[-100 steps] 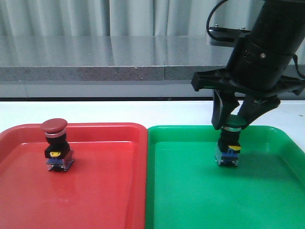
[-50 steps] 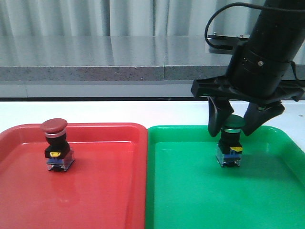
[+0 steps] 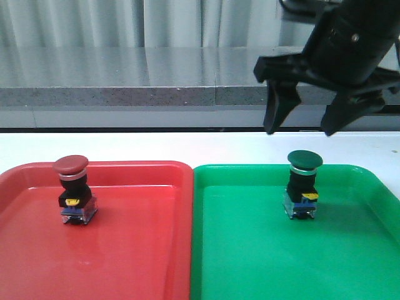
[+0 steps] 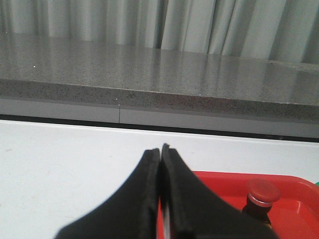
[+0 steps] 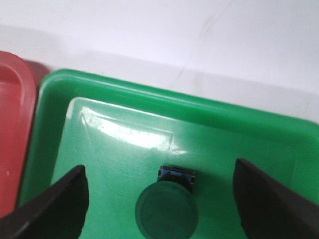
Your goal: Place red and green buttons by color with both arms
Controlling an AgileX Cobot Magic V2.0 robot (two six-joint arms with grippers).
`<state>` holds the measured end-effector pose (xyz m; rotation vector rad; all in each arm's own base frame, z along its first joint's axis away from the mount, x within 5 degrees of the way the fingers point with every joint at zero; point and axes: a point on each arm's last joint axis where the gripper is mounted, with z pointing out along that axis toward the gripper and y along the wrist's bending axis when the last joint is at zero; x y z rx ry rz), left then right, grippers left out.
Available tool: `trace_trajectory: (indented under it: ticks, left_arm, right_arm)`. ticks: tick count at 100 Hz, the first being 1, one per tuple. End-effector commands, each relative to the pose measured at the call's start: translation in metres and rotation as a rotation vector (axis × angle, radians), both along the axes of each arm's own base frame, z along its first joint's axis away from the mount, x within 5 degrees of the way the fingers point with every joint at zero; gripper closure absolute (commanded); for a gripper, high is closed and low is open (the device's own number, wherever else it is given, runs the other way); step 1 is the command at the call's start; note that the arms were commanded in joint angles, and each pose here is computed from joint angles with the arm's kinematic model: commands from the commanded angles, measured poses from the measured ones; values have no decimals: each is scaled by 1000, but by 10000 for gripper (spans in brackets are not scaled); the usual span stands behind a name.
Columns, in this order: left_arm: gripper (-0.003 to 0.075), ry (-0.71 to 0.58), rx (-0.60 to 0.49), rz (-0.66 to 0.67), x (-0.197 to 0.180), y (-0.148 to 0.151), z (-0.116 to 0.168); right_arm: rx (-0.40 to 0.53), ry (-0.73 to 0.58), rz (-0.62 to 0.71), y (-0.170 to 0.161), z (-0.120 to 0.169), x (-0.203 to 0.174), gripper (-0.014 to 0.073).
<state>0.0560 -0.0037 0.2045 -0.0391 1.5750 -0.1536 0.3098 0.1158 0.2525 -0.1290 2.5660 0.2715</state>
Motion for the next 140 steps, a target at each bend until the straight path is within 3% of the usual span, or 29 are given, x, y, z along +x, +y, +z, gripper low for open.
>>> trace_trajectory:
  ticks: [1, 25, 44, 74, 100, 114, 140]
  left_arm:
    - [740, -71, -12, -7, -1, -1, -5]
    - [740, -71, -12, -7, -1, -1, -5]
    - [739, -71, -12, -7, -1, -1, -5]
    - [739, -71, -12, -7, -1, -1, -5]
    - [739, -71, -12, -7, -1, -1, -5]
    - [739, -71, -12, -7, -1, -1, -5]
    - [739, -71, -12, -7, -1, -1, -5]
  right_arm:
    - [30, -175, 10, -5, 44, -9, 0]
    - [-4, -379, 31, -25, 105, -50, 2]
    - [-24, -498, 8, -46, 132, -90, 2]
    - [-39, -642, -111, -90, 131, -166, 2]
    - [-40, -750, -157, -109, 120, -221, 19]
    - [-37, -768, -165, -113, 113, -236, 165]
    - [-45, -744, -169, -114, 107, -240, 582]
